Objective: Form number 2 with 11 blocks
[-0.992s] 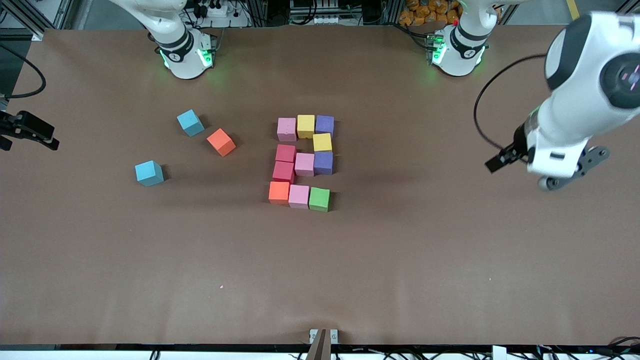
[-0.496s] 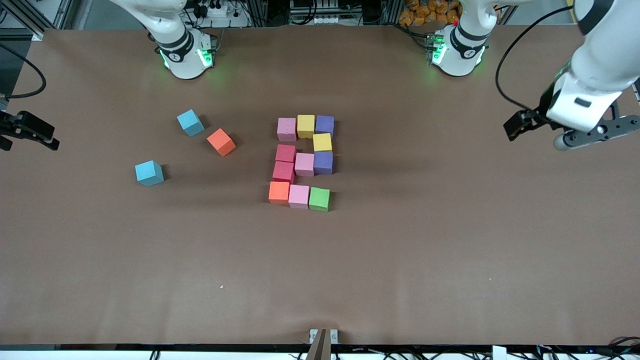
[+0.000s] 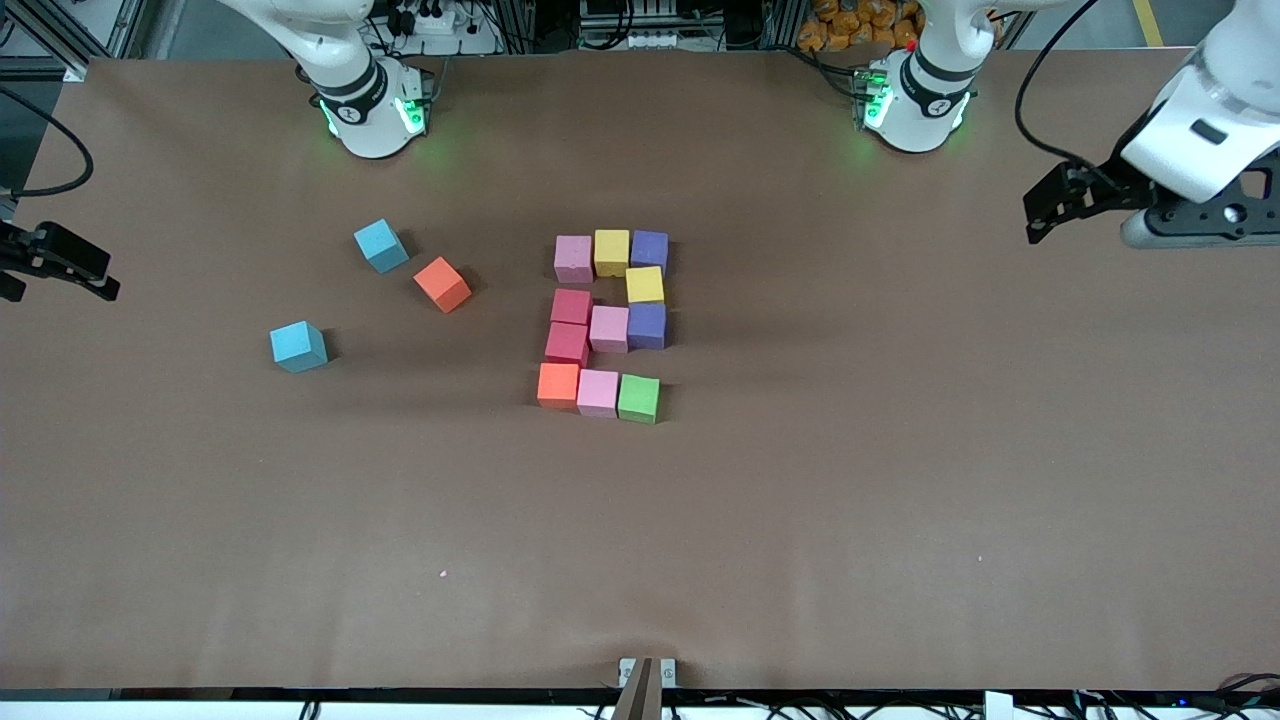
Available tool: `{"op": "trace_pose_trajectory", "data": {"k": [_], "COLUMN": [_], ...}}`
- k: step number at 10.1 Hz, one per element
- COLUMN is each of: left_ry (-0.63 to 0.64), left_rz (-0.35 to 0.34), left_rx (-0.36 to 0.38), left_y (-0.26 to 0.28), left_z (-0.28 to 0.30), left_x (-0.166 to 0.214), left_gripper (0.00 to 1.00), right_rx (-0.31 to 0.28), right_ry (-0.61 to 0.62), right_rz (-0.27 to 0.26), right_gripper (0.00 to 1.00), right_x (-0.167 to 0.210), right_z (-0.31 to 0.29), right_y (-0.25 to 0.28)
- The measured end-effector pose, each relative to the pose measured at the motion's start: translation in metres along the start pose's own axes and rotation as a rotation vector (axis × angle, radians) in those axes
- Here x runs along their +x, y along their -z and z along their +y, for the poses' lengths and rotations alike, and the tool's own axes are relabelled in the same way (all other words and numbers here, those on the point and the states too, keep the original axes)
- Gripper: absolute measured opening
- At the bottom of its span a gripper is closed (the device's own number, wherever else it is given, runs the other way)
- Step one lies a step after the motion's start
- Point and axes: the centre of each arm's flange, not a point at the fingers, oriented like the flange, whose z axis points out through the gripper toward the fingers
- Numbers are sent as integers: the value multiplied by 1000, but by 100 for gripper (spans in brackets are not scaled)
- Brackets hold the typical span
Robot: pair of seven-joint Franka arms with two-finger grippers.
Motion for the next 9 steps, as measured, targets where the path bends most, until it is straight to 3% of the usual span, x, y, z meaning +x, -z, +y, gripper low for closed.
{"op": "trace_pose_trajectory", "data": {"k": [9], "left_ry": [-31], "left_rz": [-24], "left_rx": [2], "left_y": [3], "left_z": [2], "left_x": [-4], "left_gripper": [100], "right_rx": [0], "right_ry": [0], "right_rz": [1], "right_gripper": [100], "right_x": [0], "right_z": [0], "right_y": [0]}}
